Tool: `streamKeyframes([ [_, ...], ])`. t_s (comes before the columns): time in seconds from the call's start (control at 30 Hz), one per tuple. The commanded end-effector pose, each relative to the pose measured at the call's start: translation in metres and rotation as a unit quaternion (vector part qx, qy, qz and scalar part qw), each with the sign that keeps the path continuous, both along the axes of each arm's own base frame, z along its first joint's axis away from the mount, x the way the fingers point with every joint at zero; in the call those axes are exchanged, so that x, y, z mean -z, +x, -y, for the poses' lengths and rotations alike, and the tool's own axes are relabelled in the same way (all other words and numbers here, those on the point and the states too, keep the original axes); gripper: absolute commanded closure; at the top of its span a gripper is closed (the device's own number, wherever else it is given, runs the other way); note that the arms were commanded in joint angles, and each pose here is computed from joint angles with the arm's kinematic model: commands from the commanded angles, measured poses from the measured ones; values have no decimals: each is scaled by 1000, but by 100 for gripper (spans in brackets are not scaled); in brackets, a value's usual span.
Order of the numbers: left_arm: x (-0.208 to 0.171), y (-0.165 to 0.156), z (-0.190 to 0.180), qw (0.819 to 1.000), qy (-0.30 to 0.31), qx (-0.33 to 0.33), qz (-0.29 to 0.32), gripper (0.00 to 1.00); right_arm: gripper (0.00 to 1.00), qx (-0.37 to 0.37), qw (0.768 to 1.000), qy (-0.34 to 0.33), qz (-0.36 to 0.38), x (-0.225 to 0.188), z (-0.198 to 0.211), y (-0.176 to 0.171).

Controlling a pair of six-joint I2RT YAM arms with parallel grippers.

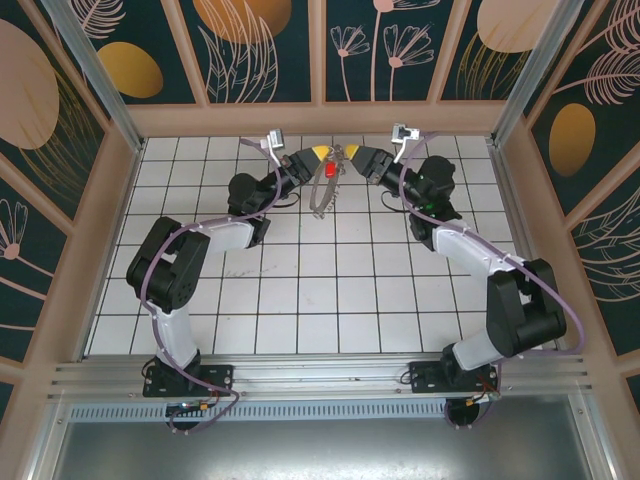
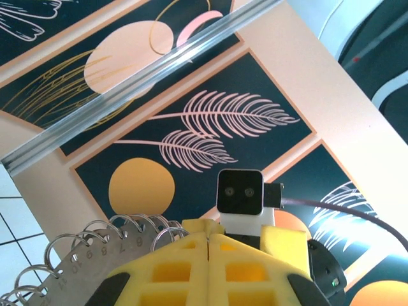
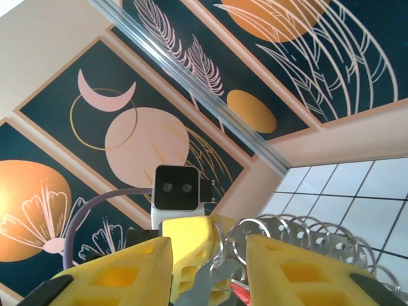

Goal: Put the keys on the keyring

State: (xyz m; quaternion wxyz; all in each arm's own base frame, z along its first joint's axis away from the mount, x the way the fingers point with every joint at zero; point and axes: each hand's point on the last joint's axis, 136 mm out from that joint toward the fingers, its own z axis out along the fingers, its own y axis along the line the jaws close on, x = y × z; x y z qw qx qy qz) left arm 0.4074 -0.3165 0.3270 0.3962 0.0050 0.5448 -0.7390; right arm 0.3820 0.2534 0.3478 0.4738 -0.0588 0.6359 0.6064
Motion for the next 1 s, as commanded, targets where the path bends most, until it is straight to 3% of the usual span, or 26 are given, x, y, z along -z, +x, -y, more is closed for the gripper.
streamKeyframes([
  [0.0,-17,-5,-8,999,-41,-12,23,100,64,-17,999,29,28,-20,-9,-6],
  [0.97,-13,-6,-7,999,-37,-9,23,100,68,-50,998,33,25,-18,-39,1],
])
